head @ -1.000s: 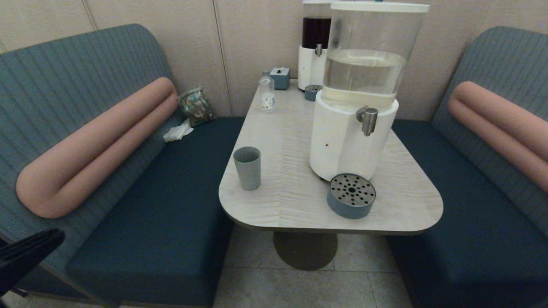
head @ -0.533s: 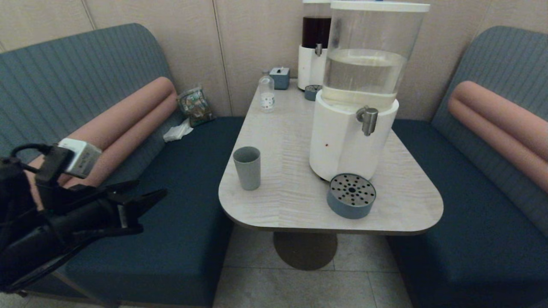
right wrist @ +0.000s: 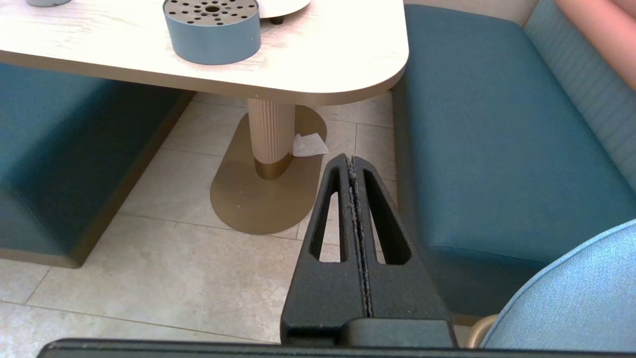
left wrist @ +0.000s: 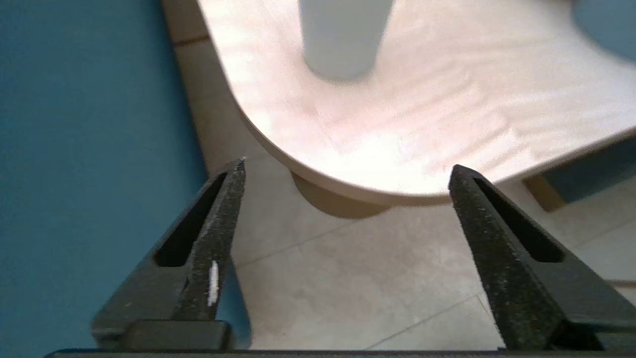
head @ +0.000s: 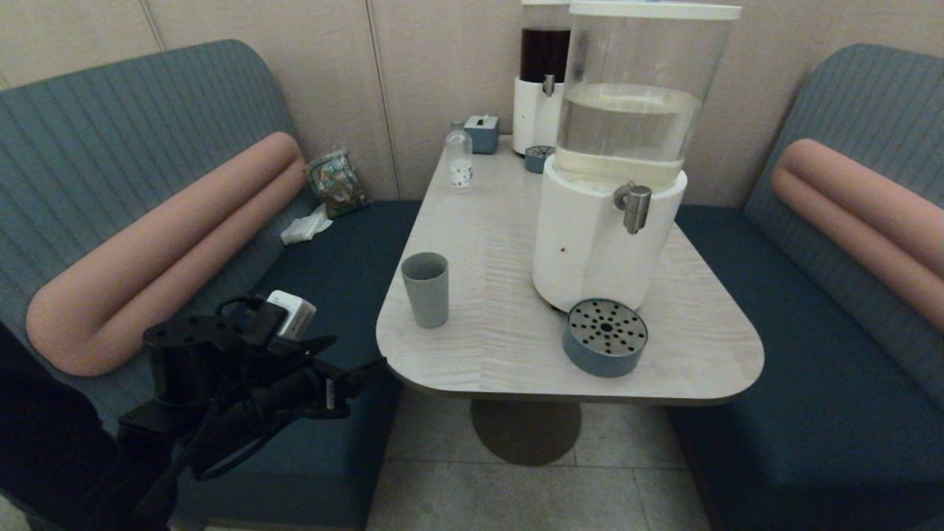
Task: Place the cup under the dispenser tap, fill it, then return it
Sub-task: Pick up the cup
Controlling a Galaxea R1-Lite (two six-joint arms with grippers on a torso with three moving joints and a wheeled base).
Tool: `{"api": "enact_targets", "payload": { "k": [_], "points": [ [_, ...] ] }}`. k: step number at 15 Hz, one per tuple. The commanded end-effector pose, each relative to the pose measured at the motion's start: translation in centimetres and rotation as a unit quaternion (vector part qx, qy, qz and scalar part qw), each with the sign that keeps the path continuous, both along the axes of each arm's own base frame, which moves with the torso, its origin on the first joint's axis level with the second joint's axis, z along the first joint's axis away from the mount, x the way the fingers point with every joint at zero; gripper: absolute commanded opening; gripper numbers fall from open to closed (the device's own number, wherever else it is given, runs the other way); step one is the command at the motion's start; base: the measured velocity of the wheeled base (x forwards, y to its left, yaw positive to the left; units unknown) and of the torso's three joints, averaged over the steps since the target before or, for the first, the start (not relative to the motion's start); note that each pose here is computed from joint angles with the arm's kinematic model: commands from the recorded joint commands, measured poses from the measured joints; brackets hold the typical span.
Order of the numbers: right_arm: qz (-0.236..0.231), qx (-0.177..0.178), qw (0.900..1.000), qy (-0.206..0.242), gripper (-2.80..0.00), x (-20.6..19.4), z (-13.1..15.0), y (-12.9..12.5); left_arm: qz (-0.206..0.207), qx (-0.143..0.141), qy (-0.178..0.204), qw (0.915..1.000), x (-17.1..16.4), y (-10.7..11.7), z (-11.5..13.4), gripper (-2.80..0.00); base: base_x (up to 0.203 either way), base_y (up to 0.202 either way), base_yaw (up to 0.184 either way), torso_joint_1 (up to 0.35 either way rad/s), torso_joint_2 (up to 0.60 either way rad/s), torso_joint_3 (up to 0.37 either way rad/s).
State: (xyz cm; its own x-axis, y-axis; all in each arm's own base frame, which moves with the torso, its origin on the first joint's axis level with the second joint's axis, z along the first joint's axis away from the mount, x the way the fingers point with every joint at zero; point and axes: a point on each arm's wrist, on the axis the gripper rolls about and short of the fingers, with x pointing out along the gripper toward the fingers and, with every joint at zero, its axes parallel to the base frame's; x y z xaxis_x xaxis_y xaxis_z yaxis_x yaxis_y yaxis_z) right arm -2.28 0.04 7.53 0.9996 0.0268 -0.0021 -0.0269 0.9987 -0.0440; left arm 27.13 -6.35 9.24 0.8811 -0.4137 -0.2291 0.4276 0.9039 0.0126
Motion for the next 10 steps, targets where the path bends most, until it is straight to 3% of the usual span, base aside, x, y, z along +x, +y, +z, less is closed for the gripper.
{"api": "enact_targets", "payload": {
  "k": [1,5,10],
  "points": [
    [0.000,0.000,1.000,-0.002,-2.80,0.0,0.0,0.0,-0.008,0.002,0.020,0.9998,0.5,-0.6,-2.3,0.00,0.000,0.000,0.000,0.000,0.00,0.000],
    [0.000,0.000,1.000,-0.002,-2.80,0.0,0.0,0.0,-0.012,-0.001,0.015,0.9998,0.8,-0.9,-3.0,0.00,0.000,0.000,0.000,0.000,0.00,0.000],
    [0.000,0.000,1.000,-0.002,-2.80,0.0,0.0,0.0,-0.029,-0.013,-0.025,0.9992,2.4,-2.6,-3.3,0.00,0.000,0.000,0.000,0.000,0.00,0.000]
  ]
}}
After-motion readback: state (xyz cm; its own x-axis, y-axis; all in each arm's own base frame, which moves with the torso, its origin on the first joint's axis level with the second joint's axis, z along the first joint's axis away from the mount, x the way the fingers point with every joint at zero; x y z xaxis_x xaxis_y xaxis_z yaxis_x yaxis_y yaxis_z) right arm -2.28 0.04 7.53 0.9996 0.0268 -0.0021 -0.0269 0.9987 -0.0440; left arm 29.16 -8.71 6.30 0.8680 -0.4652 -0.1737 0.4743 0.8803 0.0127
